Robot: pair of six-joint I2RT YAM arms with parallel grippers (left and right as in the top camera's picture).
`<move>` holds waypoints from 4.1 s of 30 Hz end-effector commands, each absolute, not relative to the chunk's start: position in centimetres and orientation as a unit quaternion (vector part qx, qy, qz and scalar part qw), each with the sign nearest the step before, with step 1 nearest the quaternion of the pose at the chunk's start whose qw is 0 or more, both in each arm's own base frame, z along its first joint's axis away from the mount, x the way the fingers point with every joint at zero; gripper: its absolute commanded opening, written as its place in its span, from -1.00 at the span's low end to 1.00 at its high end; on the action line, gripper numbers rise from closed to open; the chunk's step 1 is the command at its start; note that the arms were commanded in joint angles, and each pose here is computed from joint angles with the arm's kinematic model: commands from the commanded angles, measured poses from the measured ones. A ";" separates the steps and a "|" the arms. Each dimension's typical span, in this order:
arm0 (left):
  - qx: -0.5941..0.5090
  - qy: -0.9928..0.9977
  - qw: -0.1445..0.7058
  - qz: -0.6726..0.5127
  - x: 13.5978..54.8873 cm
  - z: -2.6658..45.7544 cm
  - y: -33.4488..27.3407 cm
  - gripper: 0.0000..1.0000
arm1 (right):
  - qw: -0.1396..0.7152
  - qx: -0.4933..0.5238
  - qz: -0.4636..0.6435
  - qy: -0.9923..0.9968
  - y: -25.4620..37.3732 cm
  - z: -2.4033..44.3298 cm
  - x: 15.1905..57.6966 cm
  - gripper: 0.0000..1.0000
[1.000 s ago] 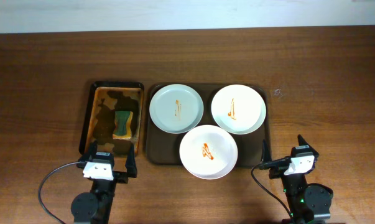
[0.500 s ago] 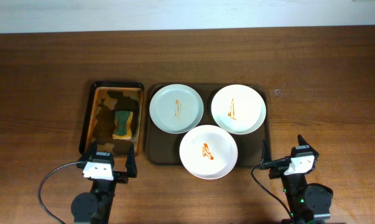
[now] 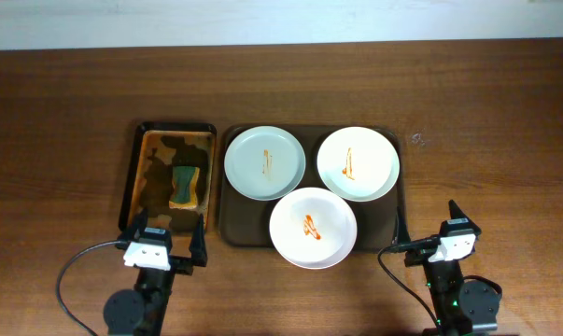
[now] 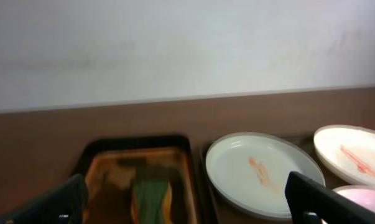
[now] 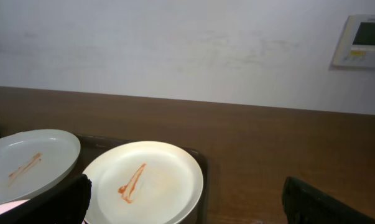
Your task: Clean dirty plates on tray and stack at the side
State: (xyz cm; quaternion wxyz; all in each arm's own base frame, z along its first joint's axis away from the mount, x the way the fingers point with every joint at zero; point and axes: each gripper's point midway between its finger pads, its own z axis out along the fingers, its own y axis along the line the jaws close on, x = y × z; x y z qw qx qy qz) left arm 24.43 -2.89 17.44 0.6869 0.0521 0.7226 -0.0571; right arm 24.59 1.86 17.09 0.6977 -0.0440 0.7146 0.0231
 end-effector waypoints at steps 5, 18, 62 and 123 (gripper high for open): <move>0.040 0.784 0.616 -0.056 25.5 20.8 -2.7 0.99 | 0.652 0.013 0.054 0.757 1.4 19.8 24.4 0.97; 0.031 0.940 0.336 -0.061 28.7 18.5 -2.9 0.99 | 0.393 -0.013 0.115 0.912 4.3 20.8 25.6 0.97; 0.003 0.966 0.259 0.015 40.1 7.9 -0.4 -1.00 | 0.133 -0.020 0.208 0.969 9.6 8.6 26.6 0.22; 0.036 0.930 0.248 -0.267 35.8 14.1 -21.7 -1.00 | 0.130 -0.019 0.205 0.970 9.6 8.3 26.6 0.24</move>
